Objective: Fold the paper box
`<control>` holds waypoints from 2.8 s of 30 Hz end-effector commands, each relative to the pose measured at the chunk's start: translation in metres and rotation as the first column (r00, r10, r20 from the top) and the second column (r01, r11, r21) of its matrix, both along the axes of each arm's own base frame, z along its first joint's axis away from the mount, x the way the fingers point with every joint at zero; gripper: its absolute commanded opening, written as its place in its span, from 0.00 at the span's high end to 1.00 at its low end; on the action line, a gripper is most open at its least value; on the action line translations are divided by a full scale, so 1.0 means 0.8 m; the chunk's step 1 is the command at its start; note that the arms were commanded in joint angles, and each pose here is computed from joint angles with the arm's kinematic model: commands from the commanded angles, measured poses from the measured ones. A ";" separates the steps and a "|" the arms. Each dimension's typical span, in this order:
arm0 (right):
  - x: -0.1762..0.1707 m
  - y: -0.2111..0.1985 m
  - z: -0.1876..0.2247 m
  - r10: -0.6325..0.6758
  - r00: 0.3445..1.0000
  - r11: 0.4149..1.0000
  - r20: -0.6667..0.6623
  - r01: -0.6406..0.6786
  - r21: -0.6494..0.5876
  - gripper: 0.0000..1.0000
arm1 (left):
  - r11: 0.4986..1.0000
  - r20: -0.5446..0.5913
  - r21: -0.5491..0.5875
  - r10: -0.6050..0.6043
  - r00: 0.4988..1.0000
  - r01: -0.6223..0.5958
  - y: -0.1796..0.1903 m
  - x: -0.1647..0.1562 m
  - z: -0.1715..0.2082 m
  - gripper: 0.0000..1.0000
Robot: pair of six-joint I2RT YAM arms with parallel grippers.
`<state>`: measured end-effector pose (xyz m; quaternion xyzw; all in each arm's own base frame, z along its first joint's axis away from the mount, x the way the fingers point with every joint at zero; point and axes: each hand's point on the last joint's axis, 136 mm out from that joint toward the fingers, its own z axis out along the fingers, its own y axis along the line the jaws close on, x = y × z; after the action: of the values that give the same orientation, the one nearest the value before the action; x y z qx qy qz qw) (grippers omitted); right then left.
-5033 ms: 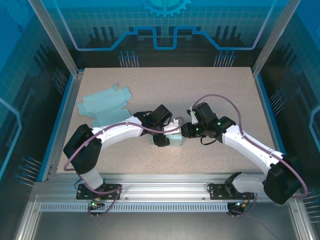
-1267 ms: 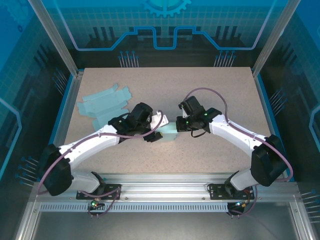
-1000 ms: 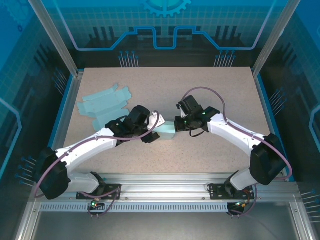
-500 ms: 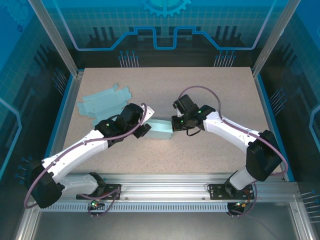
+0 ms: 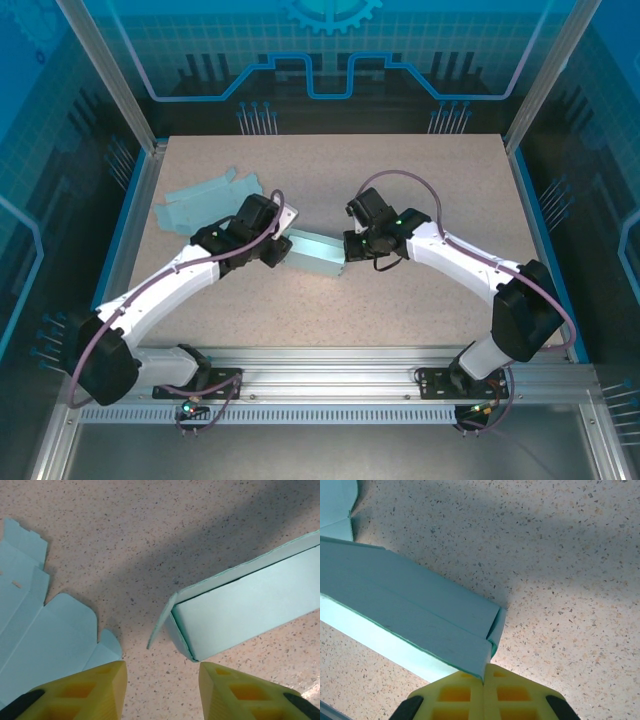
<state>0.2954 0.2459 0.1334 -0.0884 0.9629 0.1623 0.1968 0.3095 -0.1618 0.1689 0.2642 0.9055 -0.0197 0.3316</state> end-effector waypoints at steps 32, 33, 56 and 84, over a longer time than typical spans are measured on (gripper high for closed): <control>0.008 0.006 0.008 0.035 0.999 0.997 0.000 -0.035 -0.072 0.93 | 0.967 -0.263 -0.229 0.053 0.963 -0.116 -0.039 0.009 -0.040 0.87; 0.008 0.007 0.007 0.035 0.999 0.997 -0.001 -0.035 -0.072 0.93 | 0.969 -0.260 -0.214 0.066 0.963 -0.124 -0.036 0.010 -0.043 0.87; 0.023 0.049 0.012 0.035 0.999 0.995 -0.028 -0.032 0.094 0.91 | 0.982 -0.276 -0.133 0.093 0.957 -0.133 -0.027 0.018 -0.079 0.96; -0.003 0.029 -0.004 -0.026 0.998 1.000 -0.049 0.026 -0.010 0.65 | 0.983 -0.286 -0.092 0.128 0.950 -0.161 -0.022 0.018 -0.089 0.98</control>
<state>0.3027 0.2652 0.1282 -0.0717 0.9696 0.1550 0.1753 0.3424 -0.1724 0.1184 0.1676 0.9466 -0.0724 0.2658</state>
